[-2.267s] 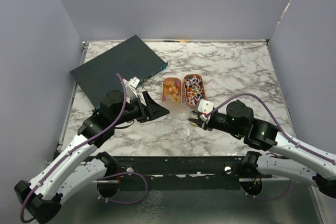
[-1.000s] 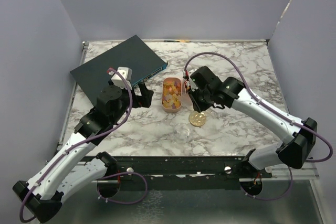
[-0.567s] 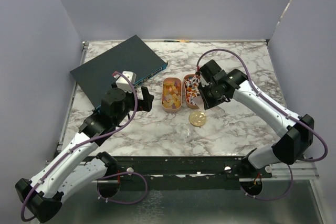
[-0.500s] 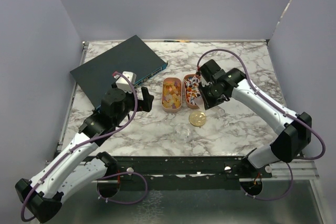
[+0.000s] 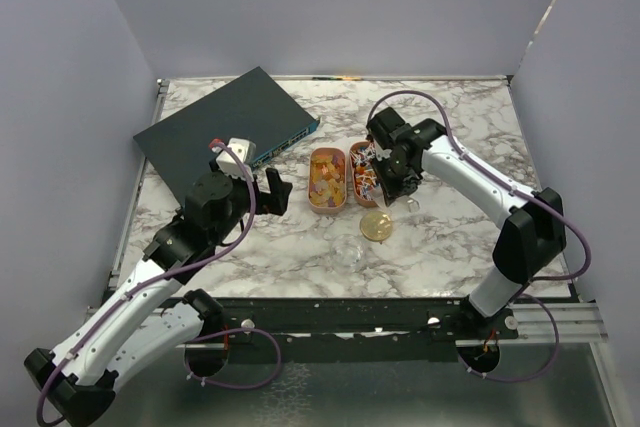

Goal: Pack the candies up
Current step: Scoop the fake candies from the storage box.

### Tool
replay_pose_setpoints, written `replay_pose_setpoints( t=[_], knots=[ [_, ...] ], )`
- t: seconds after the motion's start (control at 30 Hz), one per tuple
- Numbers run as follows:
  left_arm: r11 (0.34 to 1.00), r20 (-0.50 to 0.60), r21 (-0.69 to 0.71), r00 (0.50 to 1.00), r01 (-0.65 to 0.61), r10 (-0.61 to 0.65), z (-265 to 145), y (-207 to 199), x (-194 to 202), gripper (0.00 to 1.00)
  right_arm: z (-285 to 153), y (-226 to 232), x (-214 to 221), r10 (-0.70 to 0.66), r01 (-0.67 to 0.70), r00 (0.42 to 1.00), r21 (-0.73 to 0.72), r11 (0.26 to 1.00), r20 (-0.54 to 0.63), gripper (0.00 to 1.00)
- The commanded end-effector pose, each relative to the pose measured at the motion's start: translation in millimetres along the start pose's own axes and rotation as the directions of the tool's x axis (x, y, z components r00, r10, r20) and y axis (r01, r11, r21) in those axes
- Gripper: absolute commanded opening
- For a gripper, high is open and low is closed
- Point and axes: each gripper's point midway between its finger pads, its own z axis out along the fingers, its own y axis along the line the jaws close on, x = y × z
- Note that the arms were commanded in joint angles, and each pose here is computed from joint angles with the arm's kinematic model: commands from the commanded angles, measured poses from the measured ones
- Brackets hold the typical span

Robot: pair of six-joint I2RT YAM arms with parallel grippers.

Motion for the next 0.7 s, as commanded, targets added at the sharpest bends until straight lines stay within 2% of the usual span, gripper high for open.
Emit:
replay_pose_setpoints(
  t=[0.0,0.67],
  knots=[
    [0.999,0.017,0.027,1.0,-0.018,0.017,-4.3,-5.1,-1.0,0.99,1.5,1.7,-3.4,0.016,-0.016,0.999,-0.014,1.0,-0.037,0.0],
    [0.998,0.059,0.024,0.997,-0.053,0.052,-18.3,-6.1,-8.1,0.99,49.1,-1.9,-28.2,0.033,-0.032,0.991,0.007,0.999,-0.131,0.01]
  ],
)
